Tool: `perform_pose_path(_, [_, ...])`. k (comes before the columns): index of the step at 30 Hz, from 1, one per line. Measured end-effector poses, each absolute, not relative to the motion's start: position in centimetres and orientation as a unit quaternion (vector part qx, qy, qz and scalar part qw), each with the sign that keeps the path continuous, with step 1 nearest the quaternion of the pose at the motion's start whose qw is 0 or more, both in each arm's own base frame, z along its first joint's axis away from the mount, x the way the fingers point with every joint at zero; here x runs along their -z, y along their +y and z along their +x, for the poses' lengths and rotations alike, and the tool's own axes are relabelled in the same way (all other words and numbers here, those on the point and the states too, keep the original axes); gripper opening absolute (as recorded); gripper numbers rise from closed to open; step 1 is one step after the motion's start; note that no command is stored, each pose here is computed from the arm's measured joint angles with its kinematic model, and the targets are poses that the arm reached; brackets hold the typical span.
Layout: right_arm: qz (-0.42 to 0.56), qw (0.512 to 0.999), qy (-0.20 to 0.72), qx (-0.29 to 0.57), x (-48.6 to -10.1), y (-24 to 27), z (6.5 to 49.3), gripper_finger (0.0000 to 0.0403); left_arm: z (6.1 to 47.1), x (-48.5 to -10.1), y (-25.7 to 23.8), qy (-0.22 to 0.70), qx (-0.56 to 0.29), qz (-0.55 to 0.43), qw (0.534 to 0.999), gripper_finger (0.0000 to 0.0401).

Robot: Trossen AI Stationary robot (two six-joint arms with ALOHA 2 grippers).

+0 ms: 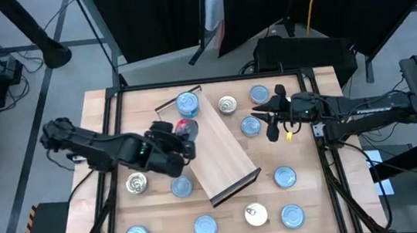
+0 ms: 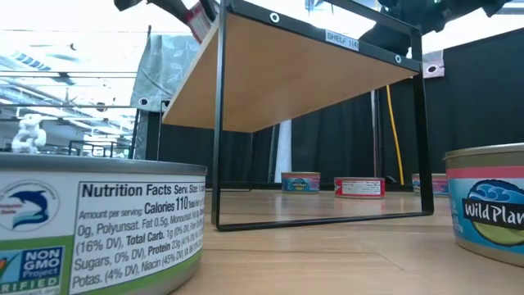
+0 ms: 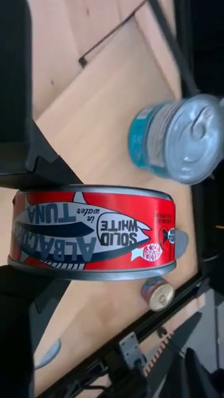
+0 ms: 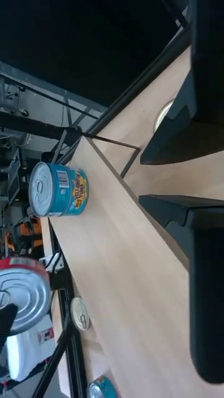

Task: Stack canned seafood by type on shelf
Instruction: Put the red tuna can on the shelf

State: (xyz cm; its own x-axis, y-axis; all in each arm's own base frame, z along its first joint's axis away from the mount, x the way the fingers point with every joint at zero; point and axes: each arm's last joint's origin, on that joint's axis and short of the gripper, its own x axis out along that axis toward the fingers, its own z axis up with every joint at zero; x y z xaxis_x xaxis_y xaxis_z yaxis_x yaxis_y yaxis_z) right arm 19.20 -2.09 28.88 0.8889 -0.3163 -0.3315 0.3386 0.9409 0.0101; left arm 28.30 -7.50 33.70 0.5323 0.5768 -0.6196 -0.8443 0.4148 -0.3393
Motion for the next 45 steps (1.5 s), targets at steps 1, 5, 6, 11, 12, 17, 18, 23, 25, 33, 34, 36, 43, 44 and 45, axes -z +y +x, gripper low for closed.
perform_pose_path(1, [0.031, 0.970, 0.170, 0.168, -28.8, -2.1, 19.3, 0.0080, 28.7, -33.4, -7.4, 0.208, -0.439, -0.321, 0.813, 0.0138])
perform_pose_path(5, [0.027, 0.968, 0.183, 0.168, -28.2, -2.1, 20.1, 0.0080, 30.2, -32.2, -7.1, 0.209, -0.450, -0.322, 0.806, 0.0138])
perform_pose_path(6, [0.026, 0.968, 0.185, 0.166, -28.0, -2.2, 20.4, 0.0080, 30.5, -31.9, -7.1, 0.210, -0.453, -0.322, 0.804, 0.0138])
perform_pose_path(11, [0.024, 0.980, 0.170, 0.095, -27.4, -1.9, 22.5, 0.0080, 32.0, -30.8, -7.1, 0.216, -0.444, -0.340, 0.801, 0.0138])
perform_pose_path(12, [0.021, 0.983, 0.168, 0.074, -27.2, -1.8, 23.0, 0.0080, 32.3, -30.6, -7.2, 0.217, -0.440, -0.342, 0.801, 0.0138])
perform_pose_path(17, [0.018, 0.985, 0.170, 0.024, -26.3, -1.6, 24.3, 0.0080, 33.0, -30.3, -7.0, 0.261, -0.398, -0.377, 0.795, 0.0144])
perform_pose_path(18, [0.019, 0.985, 0.172, 0.019, -26.2, -1.6, 24.4, 0.0080, 33.0, -30.3, -6.9, 0.258, -0.402, -0.383, 0.791, 0.0150])
perform_pose_path(23, [0.018, 0.985, 0.170, -0.006, -26.2, -0.9, 24.5, 0.0080, 33.1, -30.3, -5.9, 0.246, -0.421, -0.396, 0.778, 0.0157])
perform_pose_path(25, [0.016, 0.986, 0.168, -0.012, -26.3, -0.6, 24.4, 0.0080, 33.2, -30.3, -5.5, 0.244, -0.425, -0.399, 0.775, 0.0151])
perform_pose_path(33, [0.003, 0.985, 0.170, -0.042, -26.3, 0.3, 24.3, 0.0080, 33.1, -30.3, -5.1, 0.236, -0.440, -0.374, 0.782, 0.0157])
perform_pose_path(34, [0.002, 0.984, 0.170, -0.046, -26.3, 0.4, 24.3, 0.0080, 33.0, -30.3, -5.1, 0.237, -0.445, -0.366, 0.782, 0.0165])
perform_pose_path(36, [0.001, 0.984, 0.174, -0.047, -26.2, 0.4, 24.3, 0.0080, 32.6, -30.1, -5.0, 0.241, -0.463, -0.357, 0.775, 0.0179])
perform_pose_path(43, [-0.015, 0.984, 0.173, -0.049, -26.3, 0.4, 24.3, 0.0080, 32.3, -29.5, -5.0, 0.239, -0.490, -0.369, 0.752, 0.0191])
perform_pose_path(44, [-0.015, 0.984, 0.173, -0.049, -26.2, 0.4, 24.3, 0.0080, 32.3, -29.5, -5.0, 0.240, -0.491, -0.367, 0.753, 0.0187])
perform_pose_path(45, [-0.015, 0.984, 0.173, -0.049, -26.2, 0.4, 24.3, 0.0080, 32.2, -29.5, -5.0, 0.242, -0.491, -0.362, 0.755, 0.0184])
